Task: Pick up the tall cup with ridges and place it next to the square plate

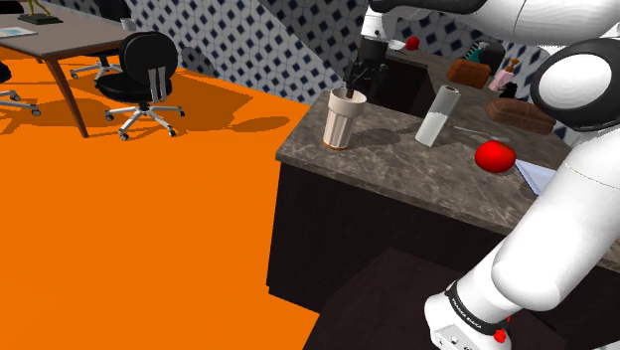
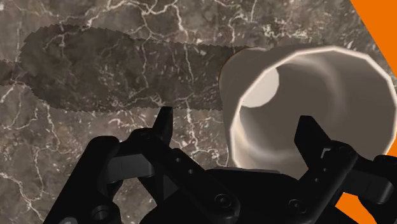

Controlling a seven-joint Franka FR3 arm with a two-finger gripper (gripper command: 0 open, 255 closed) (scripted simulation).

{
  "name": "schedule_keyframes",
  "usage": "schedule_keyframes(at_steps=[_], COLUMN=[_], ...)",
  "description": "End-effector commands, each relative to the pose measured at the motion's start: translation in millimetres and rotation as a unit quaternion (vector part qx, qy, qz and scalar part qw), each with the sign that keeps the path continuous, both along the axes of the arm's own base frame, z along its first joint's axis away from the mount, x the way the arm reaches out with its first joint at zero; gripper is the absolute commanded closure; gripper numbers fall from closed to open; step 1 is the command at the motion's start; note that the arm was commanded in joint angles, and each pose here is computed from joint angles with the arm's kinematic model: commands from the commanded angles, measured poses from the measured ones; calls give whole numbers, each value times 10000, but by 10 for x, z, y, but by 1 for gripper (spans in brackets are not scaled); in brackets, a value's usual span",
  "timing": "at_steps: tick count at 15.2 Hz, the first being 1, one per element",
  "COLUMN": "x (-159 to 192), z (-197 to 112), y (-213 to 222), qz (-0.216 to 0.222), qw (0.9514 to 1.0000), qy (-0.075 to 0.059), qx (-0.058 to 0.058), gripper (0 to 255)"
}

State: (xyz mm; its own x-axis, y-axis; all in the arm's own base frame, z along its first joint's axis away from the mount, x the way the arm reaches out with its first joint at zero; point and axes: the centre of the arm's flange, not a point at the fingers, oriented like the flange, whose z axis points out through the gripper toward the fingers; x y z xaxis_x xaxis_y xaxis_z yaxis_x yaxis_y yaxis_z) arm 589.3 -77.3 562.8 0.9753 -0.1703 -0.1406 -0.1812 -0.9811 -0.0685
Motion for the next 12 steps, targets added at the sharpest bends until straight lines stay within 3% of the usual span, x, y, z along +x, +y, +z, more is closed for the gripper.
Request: schedule_keyframes(at_steps=[1,10,11,12], x=[-17,-27,-27,-27], z=[-104,-186,-187,-187], y=[20,28,28,28], qz=[0,0,0,0], qw=[10000,10000,10000,10000], qy=[-1,-1,-1,-1], qx=[0,0,0,0], gripper=[0,0,255,255])
